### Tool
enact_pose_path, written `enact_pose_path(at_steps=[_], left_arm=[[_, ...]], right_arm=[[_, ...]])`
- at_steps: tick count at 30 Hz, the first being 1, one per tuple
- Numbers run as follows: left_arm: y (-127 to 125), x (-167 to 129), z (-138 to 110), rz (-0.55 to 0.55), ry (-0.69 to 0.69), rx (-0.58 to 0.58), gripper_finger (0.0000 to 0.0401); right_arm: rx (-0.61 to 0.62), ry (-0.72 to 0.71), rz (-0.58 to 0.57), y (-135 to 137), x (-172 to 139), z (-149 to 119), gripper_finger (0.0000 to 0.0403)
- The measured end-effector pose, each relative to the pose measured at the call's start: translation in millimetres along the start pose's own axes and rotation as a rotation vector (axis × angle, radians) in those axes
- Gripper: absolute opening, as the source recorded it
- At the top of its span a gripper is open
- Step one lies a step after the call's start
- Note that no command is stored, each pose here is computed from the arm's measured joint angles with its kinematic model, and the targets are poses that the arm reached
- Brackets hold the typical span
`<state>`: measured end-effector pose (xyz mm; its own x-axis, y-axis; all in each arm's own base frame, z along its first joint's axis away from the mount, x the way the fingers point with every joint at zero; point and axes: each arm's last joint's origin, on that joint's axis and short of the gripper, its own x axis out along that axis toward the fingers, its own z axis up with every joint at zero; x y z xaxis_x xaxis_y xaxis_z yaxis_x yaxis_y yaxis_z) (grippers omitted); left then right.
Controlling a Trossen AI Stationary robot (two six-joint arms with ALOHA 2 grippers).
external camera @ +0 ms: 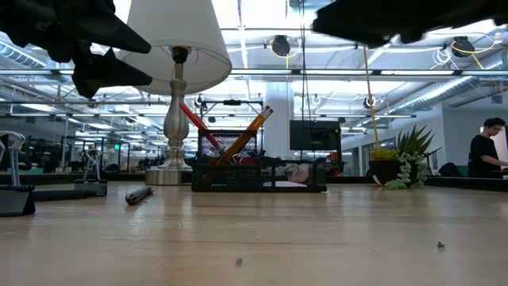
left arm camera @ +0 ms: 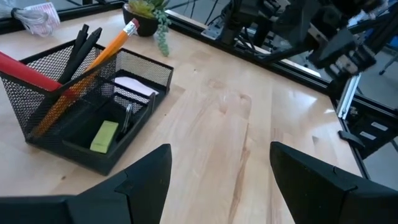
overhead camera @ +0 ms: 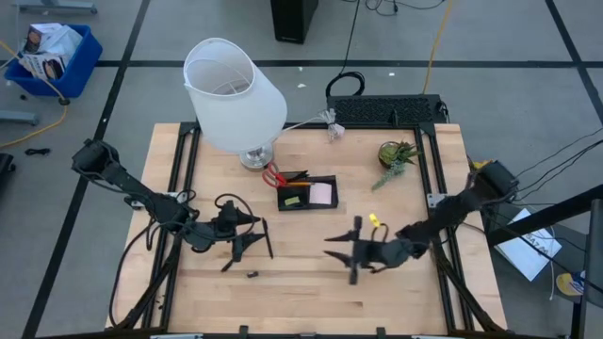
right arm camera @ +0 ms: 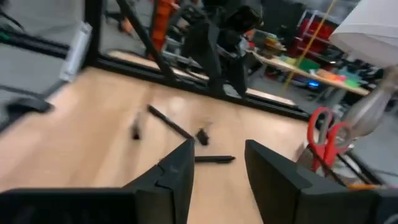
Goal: Pick and place office supplies into organizer
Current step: Put the bottom black binder clip into the bottom left compartment of the desk organizer
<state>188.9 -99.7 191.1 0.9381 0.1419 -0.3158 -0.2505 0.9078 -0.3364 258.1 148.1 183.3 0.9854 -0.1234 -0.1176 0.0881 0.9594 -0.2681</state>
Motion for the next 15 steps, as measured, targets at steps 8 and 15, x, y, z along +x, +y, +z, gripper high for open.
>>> enact_pose_path(at_steps=[8, 15], left_arm=[[0, 0, 1, -0.002, -0.005, -0.005, 0.0274], [0, 0, 1, 0.001, -0.009, -0.002, 0.0273]], right_arm=[[0.16, -0.071, 0.186, -30, -59, -10, 0.0137], [0.325, -0.163, 0.402, -66, -89, -23, 0.0137]])
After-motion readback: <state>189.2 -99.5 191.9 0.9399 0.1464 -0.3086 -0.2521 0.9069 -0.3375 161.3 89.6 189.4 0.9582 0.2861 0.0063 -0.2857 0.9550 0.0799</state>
